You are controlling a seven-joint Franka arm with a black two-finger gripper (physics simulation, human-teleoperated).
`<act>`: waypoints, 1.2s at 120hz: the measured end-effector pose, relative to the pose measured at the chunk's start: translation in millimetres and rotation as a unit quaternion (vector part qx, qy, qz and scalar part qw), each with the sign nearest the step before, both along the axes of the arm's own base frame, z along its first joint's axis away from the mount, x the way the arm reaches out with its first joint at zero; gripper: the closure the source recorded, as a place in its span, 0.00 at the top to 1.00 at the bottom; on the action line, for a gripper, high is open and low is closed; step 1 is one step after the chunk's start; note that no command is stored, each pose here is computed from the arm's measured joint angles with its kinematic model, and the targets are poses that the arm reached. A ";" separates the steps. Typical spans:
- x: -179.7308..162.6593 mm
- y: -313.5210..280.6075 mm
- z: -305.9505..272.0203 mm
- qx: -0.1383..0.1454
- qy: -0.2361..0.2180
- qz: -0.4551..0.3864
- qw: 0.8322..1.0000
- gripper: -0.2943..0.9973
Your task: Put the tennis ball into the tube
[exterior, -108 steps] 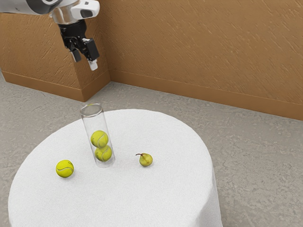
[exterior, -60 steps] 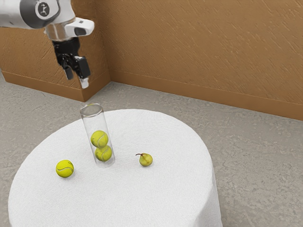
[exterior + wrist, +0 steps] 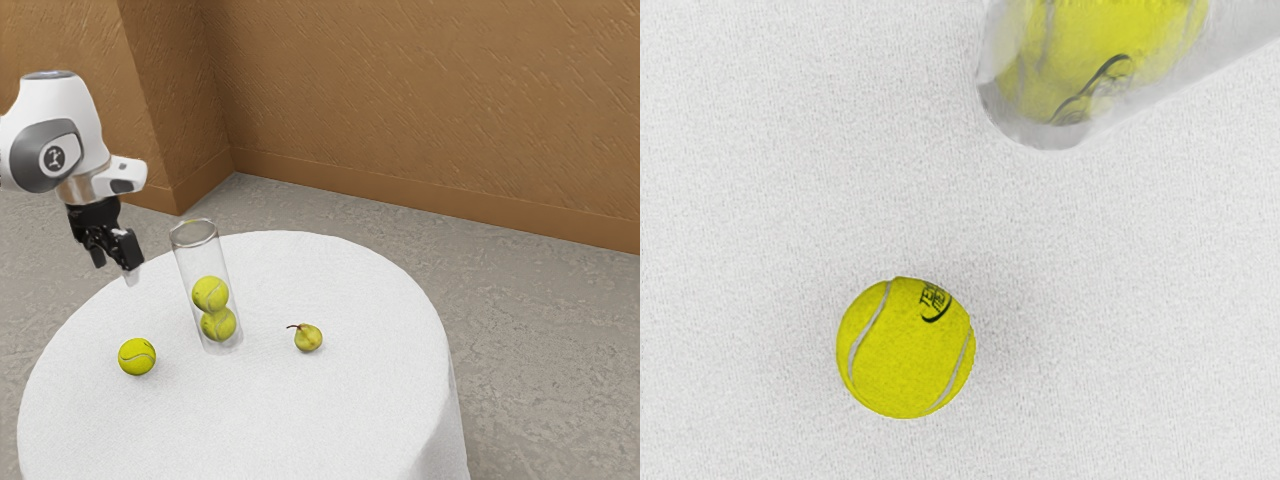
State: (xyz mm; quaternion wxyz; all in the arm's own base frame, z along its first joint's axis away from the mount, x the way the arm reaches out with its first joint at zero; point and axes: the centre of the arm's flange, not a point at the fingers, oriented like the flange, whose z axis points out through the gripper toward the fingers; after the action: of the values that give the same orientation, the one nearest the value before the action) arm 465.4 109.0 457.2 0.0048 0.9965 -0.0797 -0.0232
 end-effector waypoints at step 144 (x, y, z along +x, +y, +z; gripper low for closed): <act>-8.4 26.9 -188.7 0.012 0.002 0.022 1.000 0.77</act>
State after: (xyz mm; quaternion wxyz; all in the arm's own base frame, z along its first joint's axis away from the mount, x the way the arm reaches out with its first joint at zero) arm 457.0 135.9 268.5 -0.0064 0.9980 -0.0573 -0.0257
